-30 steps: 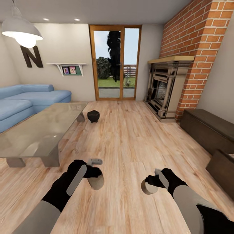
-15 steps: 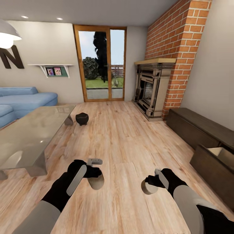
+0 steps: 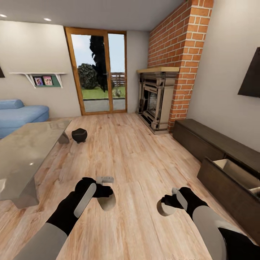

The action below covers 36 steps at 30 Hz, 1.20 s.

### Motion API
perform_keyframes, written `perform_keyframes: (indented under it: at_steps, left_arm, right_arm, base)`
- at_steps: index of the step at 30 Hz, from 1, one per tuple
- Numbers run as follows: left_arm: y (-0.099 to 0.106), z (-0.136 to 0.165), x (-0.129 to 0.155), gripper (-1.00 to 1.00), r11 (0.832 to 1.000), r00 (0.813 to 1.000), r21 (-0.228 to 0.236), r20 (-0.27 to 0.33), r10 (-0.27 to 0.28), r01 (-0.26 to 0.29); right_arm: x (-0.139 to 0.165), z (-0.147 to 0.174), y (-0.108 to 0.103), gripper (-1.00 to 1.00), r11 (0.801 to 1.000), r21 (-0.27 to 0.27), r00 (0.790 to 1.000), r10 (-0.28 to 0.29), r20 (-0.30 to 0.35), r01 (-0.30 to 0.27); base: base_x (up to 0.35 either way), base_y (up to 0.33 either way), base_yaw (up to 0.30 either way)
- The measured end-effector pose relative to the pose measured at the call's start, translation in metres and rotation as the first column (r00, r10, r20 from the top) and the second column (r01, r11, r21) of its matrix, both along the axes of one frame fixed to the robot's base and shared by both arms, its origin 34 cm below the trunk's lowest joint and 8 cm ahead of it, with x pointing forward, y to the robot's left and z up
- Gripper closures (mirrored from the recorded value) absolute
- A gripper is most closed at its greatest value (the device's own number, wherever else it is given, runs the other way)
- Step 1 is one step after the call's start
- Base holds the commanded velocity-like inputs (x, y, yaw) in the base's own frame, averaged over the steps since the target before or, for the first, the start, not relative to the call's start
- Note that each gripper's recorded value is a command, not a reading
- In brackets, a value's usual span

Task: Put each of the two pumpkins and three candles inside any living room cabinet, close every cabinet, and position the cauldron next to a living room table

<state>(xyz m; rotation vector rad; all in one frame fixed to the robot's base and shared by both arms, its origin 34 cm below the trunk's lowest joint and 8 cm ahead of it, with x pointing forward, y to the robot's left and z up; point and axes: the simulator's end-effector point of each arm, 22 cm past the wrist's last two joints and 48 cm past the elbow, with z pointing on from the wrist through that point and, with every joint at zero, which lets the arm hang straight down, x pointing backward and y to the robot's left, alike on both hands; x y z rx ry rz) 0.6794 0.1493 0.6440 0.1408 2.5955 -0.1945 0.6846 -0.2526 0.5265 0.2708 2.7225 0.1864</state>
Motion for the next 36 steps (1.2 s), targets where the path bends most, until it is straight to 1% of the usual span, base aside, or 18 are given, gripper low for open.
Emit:
perform_keyframes:
  at_steps: [23, 36]
  left_arm:
    - [0.000, 0.046, 0.007, 1.00, 1.000, 1.000, -0.001, 0.000, 0.000, 0.000]
    - [0.000, 0.070, 0.010, 1.00, 1.000, 1.000, -0.001, 0.000, 0.000, 0.000]
  right_arm:
    - [0.007, 0.046, 0.000, 1.00, 1.000, 0.000, 1.000, 0.000, 0.000, 0.000]
    - [0.010, 0.070, 0.000, 1.00, 1.000, 0.002, 1.000, -0.002, 0.001, 0.002]
  base:
    - [0.000, 0.000, -0.212]
    - [0.000, 0.000, -0.031]
